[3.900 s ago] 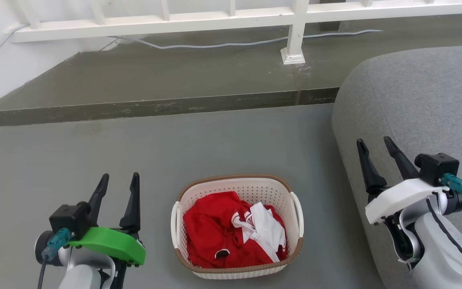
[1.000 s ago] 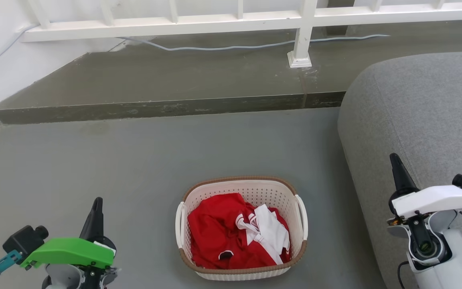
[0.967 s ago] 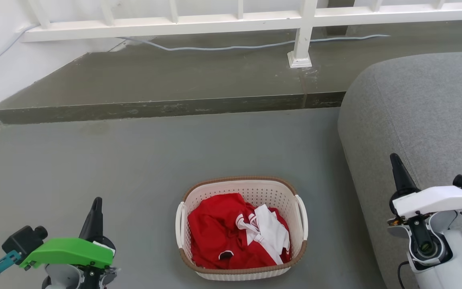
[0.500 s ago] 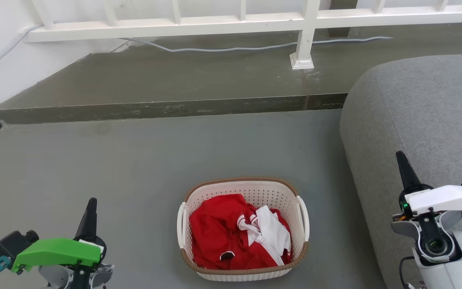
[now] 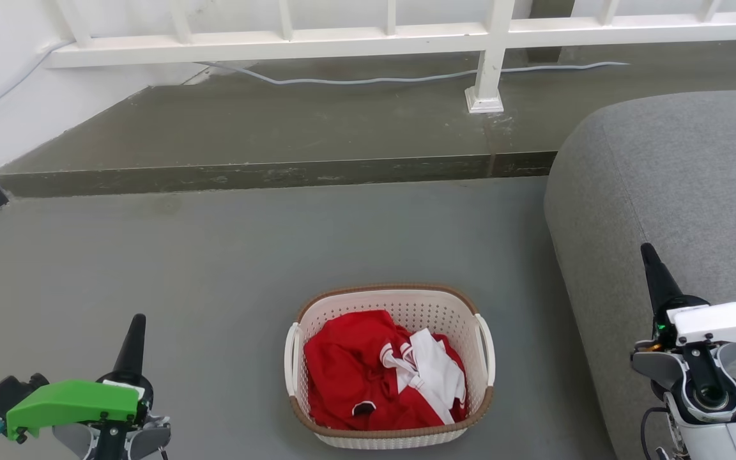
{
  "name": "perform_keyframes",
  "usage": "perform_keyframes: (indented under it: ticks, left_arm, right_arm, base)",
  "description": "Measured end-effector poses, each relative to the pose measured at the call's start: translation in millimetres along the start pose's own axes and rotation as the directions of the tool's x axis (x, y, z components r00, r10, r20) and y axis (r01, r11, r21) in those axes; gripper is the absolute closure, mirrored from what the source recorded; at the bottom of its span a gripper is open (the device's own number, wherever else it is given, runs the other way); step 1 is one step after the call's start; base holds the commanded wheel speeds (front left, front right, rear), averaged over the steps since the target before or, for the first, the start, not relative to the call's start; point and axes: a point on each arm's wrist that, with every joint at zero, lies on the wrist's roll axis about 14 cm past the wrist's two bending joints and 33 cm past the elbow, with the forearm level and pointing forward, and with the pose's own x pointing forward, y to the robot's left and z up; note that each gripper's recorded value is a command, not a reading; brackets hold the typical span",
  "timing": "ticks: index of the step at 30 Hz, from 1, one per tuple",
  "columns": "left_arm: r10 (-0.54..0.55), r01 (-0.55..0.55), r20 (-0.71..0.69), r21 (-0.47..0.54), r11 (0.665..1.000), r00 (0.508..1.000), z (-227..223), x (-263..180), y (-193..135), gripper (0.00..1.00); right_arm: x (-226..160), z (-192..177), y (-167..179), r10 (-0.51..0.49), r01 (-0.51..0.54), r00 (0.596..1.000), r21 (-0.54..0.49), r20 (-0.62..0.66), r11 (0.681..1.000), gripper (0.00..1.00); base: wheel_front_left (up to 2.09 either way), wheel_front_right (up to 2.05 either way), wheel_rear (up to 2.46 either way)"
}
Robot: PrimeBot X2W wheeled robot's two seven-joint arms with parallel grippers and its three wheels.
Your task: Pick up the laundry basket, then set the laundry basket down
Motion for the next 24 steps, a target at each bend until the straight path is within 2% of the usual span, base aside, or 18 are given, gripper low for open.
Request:
perform_keyframes:
  ticks: [11,24]
  left_arm:
    - [-0.011,0.012,0.009,-0.129,0.992,1.000,7,-2,-1,1.00]
    - [-0.027,0.034,0.028,-0.277,0.960,0.999,17,-4,-2,1.00]
  right_arm:
    - [0,5,6,0.026,-0.028,1.000,0.140,0.013,0.990,1.00]
    - [-3,11,9,0.053,-0.061,0.998,0.306,0.034,0.950,1.00]
  base:
    - [0.00,0.00,0.00]
    - [0.00,0.00,0.00]
